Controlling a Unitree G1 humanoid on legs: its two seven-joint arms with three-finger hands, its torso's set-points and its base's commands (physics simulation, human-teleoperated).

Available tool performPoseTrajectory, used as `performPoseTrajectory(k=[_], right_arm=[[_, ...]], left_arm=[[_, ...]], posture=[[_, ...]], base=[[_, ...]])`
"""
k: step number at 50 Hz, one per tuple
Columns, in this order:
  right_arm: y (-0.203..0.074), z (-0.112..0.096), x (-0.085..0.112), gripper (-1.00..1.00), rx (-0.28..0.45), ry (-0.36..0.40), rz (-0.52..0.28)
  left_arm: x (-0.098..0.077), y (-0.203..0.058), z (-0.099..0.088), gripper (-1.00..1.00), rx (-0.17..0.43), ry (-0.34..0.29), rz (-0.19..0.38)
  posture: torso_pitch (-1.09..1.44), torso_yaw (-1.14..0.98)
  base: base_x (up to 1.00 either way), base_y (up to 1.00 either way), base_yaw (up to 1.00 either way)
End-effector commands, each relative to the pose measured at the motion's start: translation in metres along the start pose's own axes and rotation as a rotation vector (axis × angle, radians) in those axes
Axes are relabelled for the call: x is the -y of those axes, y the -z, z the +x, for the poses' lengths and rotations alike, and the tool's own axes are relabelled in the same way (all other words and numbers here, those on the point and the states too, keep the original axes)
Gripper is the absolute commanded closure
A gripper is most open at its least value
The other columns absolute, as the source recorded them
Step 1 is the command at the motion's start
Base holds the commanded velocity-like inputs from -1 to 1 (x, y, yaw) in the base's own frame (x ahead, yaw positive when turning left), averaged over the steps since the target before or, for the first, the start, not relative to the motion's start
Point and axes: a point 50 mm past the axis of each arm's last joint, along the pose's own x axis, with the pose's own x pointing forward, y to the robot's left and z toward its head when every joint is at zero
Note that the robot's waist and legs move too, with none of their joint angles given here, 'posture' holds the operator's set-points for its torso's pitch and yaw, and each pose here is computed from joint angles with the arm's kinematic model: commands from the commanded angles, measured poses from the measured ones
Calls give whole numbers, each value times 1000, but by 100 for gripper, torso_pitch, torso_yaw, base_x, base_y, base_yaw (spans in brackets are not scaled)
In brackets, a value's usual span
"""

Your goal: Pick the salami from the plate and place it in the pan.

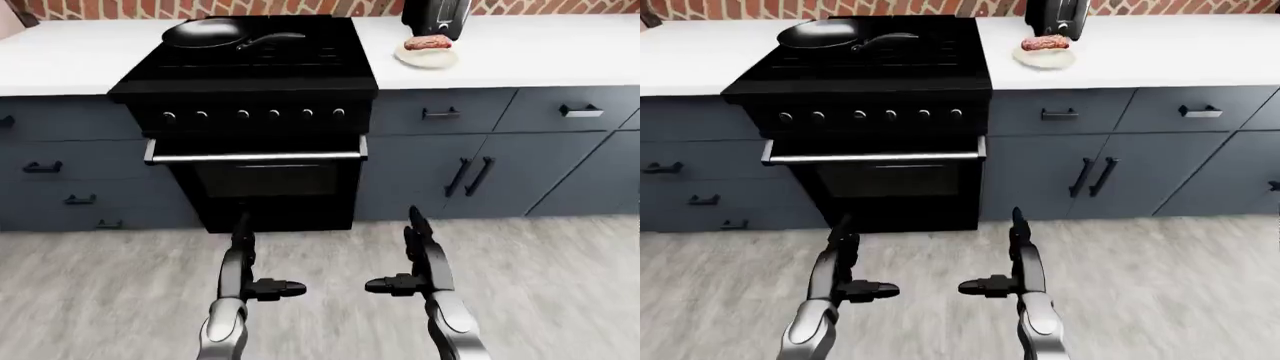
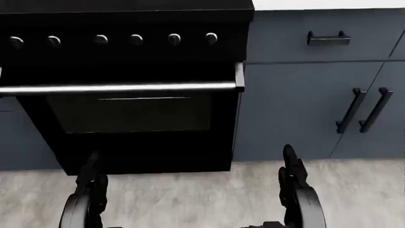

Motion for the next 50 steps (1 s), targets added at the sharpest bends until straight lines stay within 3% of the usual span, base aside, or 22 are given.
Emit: performPoseTrajectory(k=[1,20,28,39,45,48,50], right_arm=[[-33,3,0,-100,177,0,-10],[-33,2,-2,-100,175,1,-64],[-42,9,1,-100,180,18,-79],[-85,24,6,-100,220,35,-114],[-115,28,5,-100,250,60,-142],[-132,29,7,-100,274,88,-222],[-142,30,8,-100,274,61,-193]], left_arm=[[-1,-30,5,-100,170,-11,18],[-3,-28,5,-100,171,-21,29],[-10,-36,12,-100,175,-57,30],[-12,-73,33,-100,212,-67,27],[-13,-113,40,-100,247,-77,24],[-16,-127,43,-100,246,-86,39],[-19,-137,44,-100,254,-89,31]], posture=[[0,0],[0,0],[0,0],[0,0],[0,0],[0,0],[0,0]], base=[[0,0,0],[0,0,0],[0,0,0],[0,0,0],[0,0,0],[0,0,0],[0,0,0]])
